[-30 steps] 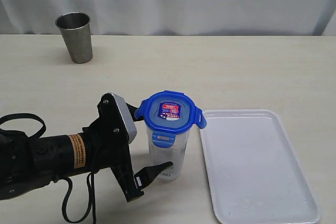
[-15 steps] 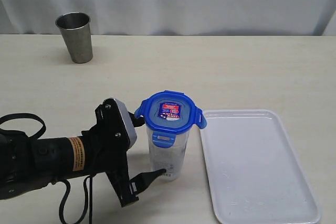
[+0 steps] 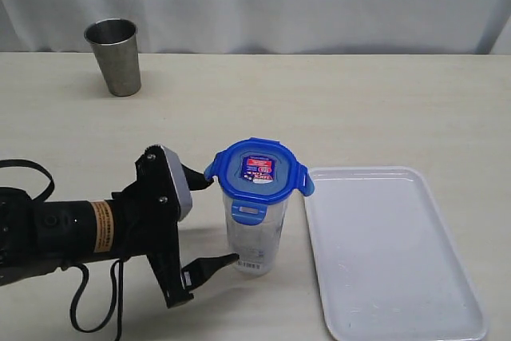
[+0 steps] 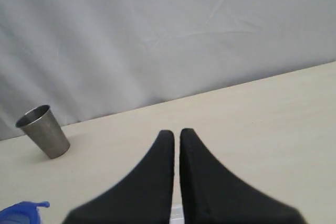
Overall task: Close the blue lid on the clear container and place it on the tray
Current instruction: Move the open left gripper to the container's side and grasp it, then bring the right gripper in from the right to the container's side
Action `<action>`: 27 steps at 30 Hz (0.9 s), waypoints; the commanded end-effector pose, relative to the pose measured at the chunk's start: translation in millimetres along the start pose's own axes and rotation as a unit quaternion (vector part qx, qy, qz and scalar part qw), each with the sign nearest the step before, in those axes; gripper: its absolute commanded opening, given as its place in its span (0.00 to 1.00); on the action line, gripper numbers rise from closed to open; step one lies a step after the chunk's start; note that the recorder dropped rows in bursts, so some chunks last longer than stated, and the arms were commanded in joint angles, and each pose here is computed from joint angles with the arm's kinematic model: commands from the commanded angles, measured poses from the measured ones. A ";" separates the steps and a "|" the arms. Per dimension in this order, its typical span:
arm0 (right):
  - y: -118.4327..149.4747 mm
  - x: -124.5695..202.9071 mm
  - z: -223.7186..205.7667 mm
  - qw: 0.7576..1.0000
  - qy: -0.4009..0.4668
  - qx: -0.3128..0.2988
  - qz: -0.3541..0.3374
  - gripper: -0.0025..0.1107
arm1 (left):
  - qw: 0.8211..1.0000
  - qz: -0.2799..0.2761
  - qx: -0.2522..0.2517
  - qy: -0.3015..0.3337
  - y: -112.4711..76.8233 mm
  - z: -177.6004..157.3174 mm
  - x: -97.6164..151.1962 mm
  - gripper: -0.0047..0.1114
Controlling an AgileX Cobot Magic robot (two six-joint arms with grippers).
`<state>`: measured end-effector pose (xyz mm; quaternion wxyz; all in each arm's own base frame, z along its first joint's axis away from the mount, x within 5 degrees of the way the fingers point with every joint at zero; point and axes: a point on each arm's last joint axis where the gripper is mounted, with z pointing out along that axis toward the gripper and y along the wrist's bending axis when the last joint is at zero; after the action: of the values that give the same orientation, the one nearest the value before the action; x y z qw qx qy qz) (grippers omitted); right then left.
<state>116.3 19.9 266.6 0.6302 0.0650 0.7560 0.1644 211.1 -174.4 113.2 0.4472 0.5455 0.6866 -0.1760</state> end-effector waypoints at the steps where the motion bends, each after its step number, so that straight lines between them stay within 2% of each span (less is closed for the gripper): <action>1: 7.8 0.7 13.0 1.000 0.007 -0.026 -0.007 0.06 | 0.999 -0.015 0.017 -0.036 9.9 -6.2 1.1 0.95; 8: 12.1 -2.3 29.6 0.999 0.034 -0.024 -0.013 0.06 | 0.995 -0.035 0.049 -0.083 17.4 -14.0 4.9 0.95; 14: 16.2 -9.8 38.5 0.998 0.057 -0.020 -0.029 0.06 | 0.991 -0.068 0.059 -0.097 30.2 3.4 23.4 0.95; 22: 13.6 0.1 47.0 0.994 0.106 -0.006 -0.040 0.06 | 0.988 -0.038 0.082 -0.122 39.6 14.5 18.1 0.95; 27: 14.6 6.2 72.0 0.980 0.192 0.013 -0.057 0.06 | 0.988 -0.040 0.086 -0.122 42.7 22.6 22.1 0.95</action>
<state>172.0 43.7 258.8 0.5159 0.0141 0.8445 0.1430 256.2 -162.2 96.5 0.4697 0.5344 0.6314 -0.3083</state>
